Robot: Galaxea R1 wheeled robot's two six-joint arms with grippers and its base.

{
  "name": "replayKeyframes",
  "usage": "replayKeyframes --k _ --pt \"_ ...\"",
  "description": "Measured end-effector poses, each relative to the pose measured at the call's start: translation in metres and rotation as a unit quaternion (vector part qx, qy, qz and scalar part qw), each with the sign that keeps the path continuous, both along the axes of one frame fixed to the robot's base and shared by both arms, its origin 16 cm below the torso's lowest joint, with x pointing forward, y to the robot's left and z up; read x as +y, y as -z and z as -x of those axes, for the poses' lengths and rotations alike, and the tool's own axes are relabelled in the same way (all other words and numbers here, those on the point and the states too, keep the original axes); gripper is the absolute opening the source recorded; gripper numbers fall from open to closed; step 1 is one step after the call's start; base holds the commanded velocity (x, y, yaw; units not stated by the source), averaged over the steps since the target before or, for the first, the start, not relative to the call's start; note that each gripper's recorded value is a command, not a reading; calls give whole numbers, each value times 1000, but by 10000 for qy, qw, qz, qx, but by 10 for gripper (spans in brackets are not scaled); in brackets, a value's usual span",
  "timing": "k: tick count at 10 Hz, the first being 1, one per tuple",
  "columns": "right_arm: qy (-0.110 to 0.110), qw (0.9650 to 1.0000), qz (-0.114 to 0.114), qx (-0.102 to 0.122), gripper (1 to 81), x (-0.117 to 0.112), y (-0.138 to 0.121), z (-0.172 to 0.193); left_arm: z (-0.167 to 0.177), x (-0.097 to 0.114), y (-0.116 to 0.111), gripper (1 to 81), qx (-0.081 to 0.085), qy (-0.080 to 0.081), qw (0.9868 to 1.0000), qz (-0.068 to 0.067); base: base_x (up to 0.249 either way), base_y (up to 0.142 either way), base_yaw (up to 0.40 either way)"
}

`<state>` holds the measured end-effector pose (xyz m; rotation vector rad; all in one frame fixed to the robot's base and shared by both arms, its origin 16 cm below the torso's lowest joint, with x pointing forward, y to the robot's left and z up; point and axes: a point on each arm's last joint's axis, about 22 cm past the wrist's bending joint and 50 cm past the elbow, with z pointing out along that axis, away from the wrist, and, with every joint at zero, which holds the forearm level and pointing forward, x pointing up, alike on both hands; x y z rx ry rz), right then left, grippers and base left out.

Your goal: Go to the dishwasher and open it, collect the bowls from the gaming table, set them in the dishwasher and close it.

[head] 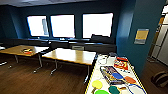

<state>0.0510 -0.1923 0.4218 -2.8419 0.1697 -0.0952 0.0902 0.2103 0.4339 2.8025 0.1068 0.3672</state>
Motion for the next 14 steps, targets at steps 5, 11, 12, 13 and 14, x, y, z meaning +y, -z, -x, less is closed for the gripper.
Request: replayKeyframes --k 5,11,12,13,14 --pt "-1 10000 -13 -24 811 2 -1 -4 5 0 1 811 41 3 10000 3 0 -114 0" --pt "-3 10000 -15 -25 811 3 -1 -4 1 -1 0 811 4 6 10000 10 0 0 0" --pt "-1 10000 -15 -22 811 3 -1 -3 1 -1 0 811 4 6 10000 10 0 0 -263" --pt "-1 10000 -13 -22 811 2 -1 -3 1 -1 0 811 6 7 10000 10 0 0 -310" --pt "-1 10000 -15 -22 811 3 -1 -3 1 -1 0 811 4 6 10000 9 0 0 -345"
